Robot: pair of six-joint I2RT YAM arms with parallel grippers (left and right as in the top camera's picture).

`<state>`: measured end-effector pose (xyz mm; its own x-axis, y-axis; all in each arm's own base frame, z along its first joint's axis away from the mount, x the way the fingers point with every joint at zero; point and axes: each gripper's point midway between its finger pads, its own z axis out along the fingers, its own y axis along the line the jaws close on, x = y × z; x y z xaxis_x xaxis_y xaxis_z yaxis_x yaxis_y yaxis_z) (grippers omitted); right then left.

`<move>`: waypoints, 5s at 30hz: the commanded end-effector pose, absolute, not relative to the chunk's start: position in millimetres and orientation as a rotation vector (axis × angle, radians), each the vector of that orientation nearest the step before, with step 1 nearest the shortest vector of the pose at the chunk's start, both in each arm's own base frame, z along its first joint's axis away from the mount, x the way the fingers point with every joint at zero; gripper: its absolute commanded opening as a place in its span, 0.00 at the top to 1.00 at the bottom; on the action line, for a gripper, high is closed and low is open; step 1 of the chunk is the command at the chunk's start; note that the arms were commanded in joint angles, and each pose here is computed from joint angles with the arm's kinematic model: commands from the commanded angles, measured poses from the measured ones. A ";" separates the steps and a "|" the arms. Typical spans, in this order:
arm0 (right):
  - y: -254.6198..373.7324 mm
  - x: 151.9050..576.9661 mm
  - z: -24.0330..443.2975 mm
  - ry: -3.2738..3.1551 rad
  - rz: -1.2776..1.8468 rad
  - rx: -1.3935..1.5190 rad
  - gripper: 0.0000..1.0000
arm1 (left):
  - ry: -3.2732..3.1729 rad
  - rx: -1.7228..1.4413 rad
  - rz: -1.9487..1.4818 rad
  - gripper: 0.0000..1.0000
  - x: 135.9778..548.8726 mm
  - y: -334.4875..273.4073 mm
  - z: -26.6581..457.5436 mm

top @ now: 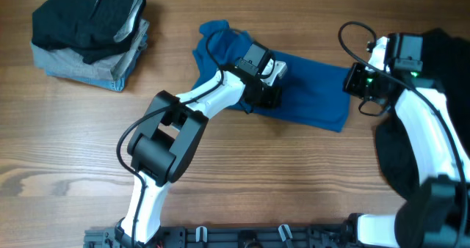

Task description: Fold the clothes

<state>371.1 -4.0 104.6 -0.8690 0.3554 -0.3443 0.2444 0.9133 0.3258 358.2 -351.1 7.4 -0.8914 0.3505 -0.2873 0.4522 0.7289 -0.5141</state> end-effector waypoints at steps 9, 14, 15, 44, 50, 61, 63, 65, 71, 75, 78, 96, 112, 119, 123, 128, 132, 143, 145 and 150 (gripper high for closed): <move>-23.3 330.4 -43.0 3.062 0.273 0.816 0.96 | 2.619 0.465 -0.828 0.36 424.8 -302.4 120.9; -104.8 335.9 3.7 2.982 -0.096 0.936 0.96 | 2.722 0.231 -0.639 0.28 439.3 -220.5 122.6; -101.1 358.3 29.0 2.949 0.037 0.742 0.91 | 2.752 0.168 -0.634 0.22 446.9 -202.0 107.3; -32.3 382.2 134.8 2.710 0.566 0.259 0.56 | 2.857 0.282 -0.293 0.96 463.1 -170.9 148.8; -33.1 384.6 135.6 2.701 0.561 0.255 0.56 | 2.836 0.689 -0.463 0.96 397.8 -286.6 149.9; -30.7 379.6 134.3 2.720 0.579 0.263 0.49 | 2.761 0.911 -0.350 0.13 344.4 -330.1 157.6; -25.1 373.7 133.0 2.745 0.601 0.260 0.48 | 2.702 0.811 -0.374 0.21 367.1 -311.7 188.4; -19.2 371.0 132.1 2.761 0.610 0.251 0.48 | 2.732 0.696 -0.358 0.83 394.1 -282.1 182.1; -21.3 377.3 133.2 2.740 0.603 0.313 0.48 | 2.922 0.702 -0.741 0.96 395.3 -316.4 81.5; -22.6 380.9 134.2 2.726 0.593 0.308 0.49 | 2.876 0.885 -1.066 0.96 345.2 -378.7 91.1; -43.5 386.7 129.8 2.726 0.423 0.314 0.48 | 2.907 0.975 -1.158 0.92 315.5 -378.7 110.1; 49.0 312.6 55.4 3.062 0.261 0.398 0.96 | 2.939 0.705 -0.917 0.92 365.3 -276.5 63.3; 90.4 316.4 112.7 2.802 1.028 -0.139 0.62 | 2.945 0.592 -0.925 0.90 369.9 -275.3 42.2; 96.0 305.8 7.1 3.029 0.658 0.370 0.96 | 2.817 0.555 -1.069 0.88 395.2 -275.5 98.6; 97.1 311.1 -14.4 3.001 0.674 0.441 0.96 | 2.896 0.514 -1.062 0.37 377.8 -258.2 112.5; 96.9 312.3 -13.6 2.995 0.671 0.409 0.93 | 2.763 0.592 -0.896 0.08 412.3 -255.7 107.2; 96.6 307.2 -14.3 3.017 0.667 0.380 0.92 | 2.690 0.764 -0.843 0.08 423.3 -261.2 82.5; 96.6 308.1 -14.2 3.013 0.667 0.380 0.92 | 2.739 1.011 -1.020 0.03 377.7 -315.8 7.8; 96.7 308.7 -14.1 3.010 0.668 0.379 0.91 | 2.755 1.090 -0.979 0.22 361.9 -328.1 -0.8; 97.0 304.7 -14.2 3.026 0.672 0.385 0.91 | 2.844 1.200 -0.754 0.96 340.3 -328.5 -28.1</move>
